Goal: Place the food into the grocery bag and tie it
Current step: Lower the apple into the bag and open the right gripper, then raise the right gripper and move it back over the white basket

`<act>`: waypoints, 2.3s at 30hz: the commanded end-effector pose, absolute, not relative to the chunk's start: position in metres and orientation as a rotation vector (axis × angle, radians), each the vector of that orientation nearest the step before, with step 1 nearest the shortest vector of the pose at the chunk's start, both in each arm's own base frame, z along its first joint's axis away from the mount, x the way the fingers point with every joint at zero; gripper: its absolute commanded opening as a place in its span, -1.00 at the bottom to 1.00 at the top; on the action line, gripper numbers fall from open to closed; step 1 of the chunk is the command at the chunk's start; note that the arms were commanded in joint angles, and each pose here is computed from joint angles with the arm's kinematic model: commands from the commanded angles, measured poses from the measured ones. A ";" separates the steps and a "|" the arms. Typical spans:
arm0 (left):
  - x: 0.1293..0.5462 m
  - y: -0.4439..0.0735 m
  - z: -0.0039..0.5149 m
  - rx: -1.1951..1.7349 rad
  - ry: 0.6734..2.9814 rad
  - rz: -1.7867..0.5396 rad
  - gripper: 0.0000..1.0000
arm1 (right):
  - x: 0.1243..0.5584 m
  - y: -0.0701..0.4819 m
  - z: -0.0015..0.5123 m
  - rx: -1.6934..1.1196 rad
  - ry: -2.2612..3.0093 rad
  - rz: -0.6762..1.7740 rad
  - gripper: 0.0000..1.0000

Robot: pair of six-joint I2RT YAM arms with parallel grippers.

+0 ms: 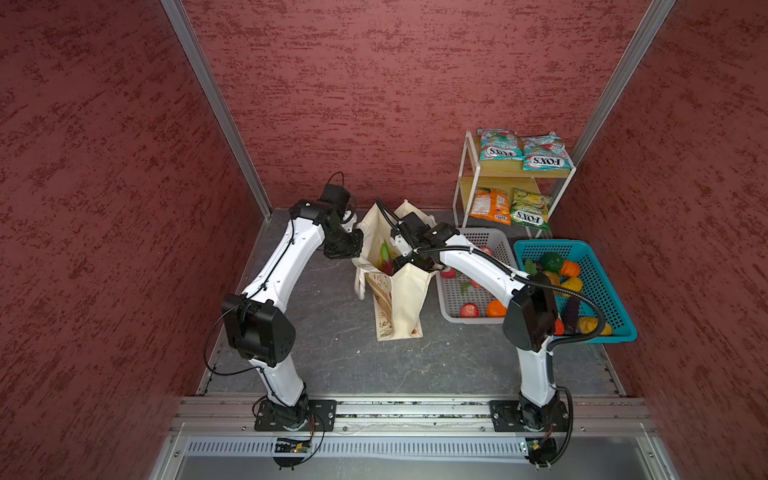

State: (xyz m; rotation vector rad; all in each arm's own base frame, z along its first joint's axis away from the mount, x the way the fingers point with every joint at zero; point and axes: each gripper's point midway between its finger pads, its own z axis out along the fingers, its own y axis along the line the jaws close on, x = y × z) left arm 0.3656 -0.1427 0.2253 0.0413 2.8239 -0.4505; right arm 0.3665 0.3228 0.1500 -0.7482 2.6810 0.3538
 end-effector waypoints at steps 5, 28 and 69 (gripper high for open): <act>0.366 -0.139 0.233 0.054 2.781 -0.451 -1.00 | 0.363 0.319 0.146 -0.756 2.695 0.311 0.53; 0.362 -0.136 0.235 0.054 2.782 -0.442 -1.00 | 0.427 0.302 0.397 -0.394 2.070 0.258 0.98; 0.363 -0.128 0.230 0.073 2.804 -0.450 -1.00 | 0.311 0.079 0.207 0.617 2.354 0.072 0.69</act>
